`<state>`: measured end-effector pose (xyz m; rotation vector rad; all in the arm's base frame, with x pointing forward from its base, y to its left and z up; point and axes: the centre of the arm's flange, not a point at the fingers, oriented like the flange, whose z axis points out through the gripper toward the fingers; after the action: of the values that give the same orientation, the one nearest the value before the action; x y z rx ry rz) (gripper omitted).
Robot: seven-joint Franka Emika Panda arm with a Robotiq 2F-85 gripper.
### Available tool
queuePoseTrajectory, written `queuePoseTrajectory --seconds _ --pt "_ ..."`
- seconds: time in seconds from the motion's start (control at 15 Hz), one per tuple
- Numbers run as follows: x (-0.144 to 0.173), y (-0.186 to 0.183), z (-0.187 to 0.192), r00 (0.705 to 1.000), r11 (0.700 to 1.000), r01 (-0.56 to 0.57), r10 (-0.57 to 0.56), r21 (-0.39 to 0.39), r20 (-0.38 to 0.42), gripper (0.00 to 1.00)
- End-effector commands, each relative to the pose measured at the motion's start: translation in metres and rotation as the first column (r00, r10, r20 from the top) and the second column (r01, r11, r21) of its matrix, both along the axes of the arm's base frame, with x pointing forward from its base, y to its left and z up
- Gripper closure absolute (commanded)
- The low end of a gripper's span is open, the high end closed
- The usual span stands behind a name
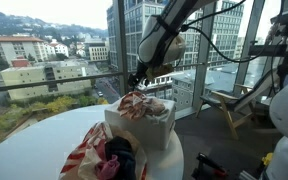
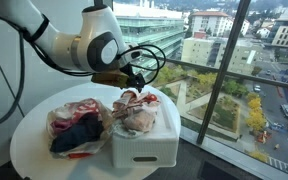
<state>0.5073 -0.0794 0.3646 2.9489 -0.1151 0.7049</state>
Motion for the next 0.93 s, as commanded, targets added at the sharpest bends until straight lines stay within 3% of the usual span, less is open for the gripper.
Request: queuePoseTrajectory --seconds 0.0,0.27,0.53,0.6,0.67,0.8,0.87 --pt "0.037 0.014 -0.015 0.999 0.997 -0.011 0.013 0.082 -0.031 0.0" --pt "0.056 0.021 -0.064 0.995 0.991 0.002 0.011 0.132 -0.103 0.0" --pt "0.061 0.025 -0.093 0.988 0.995 -0.006 0.02 0.097 -0.153 0.0" --pt "0.06 0.026 -0.096 0.987 0.996 -0.016 0.03 0.086 -0.157 0.04" --pt "0.059 0.028 -0.097 0.987 0.996 -0.022 0.035 0.082 -0.16 0.26" --pt "0.054 0.032 -0.097 0.987 0.996 -0.033 0.046 0.085 -0.155 0.3" --pt "0.051 0.035 -0.097 0.988 0.996 -0.031 0.044 0.09 -0.149 0.39"
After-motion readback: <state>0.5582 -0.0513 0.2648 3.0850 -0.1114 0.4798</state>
